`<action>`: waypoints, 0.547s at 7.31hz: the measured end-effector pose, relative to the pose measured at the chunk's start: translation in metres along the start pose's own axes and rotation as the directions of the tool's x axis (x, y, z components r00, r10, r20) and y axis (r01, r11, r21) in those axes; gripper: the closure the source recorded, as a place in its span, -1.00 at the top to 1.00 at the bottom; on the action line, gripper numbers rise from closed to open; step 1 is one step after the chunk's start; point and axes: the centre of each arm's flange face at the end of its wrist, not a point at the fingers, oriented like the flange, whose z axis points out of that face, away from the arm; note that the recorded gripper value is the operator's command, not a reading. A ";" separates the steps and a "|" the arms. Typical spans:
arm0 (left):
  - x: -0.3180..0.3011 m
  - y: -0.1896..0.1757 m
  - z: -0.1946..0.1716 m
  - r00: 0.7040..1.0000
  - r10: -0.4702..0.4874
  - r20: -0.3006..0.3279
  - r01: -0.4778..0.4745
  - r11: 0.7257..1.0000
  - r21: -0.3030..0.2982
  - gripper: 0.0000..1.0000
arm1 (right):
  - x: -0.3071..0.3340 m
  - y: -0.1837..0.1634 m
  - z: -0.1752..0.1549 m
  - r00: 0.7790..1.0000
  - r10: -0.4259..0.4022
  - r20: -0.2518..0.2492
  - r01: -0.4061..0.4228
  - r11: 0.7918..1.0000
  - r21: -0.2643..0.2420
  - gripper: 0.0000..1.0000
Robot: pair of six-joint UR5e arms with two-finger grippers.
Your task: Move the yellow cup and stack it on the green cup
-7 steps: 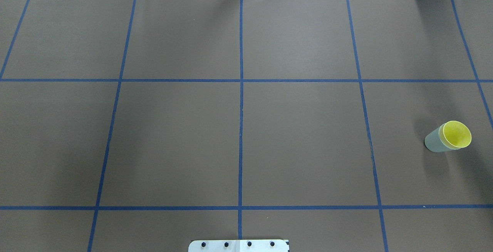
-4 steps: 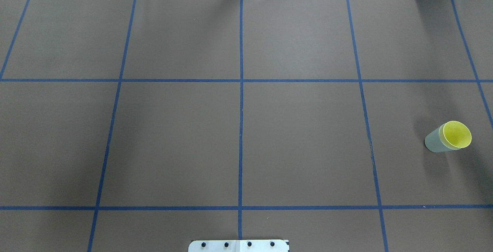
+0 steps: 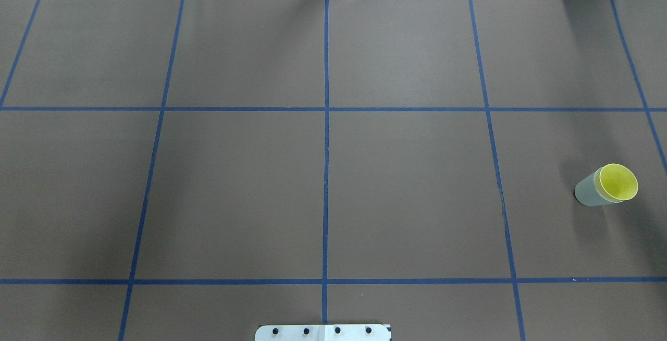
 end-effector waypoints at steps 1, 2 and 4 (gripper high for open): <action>0.002 -0.001 -0.001 1.000 0.001 -0.015 -0.001 1.000 0.006 1.00 | 0.000 0.000 0.000 1.000 0.000 0.000 0.000 1.000 0.001 1.00; 0.004 -0.002 -0.002 1.000 0.003 -0.027 -0.003 1.000 0.012 1.00 | 0.000 0.000 0.000 1.000 0.000 0.000 0.000 1.000 0.001 1.00; 0.007 -0.005 -0.004 0.999 0.009 -0.037 -0.008 1.000 0.020 1.00 | -0.001 -0.001 -0.001 1.000 -0.001 -0.001 0.001 1.000 0.001 1.00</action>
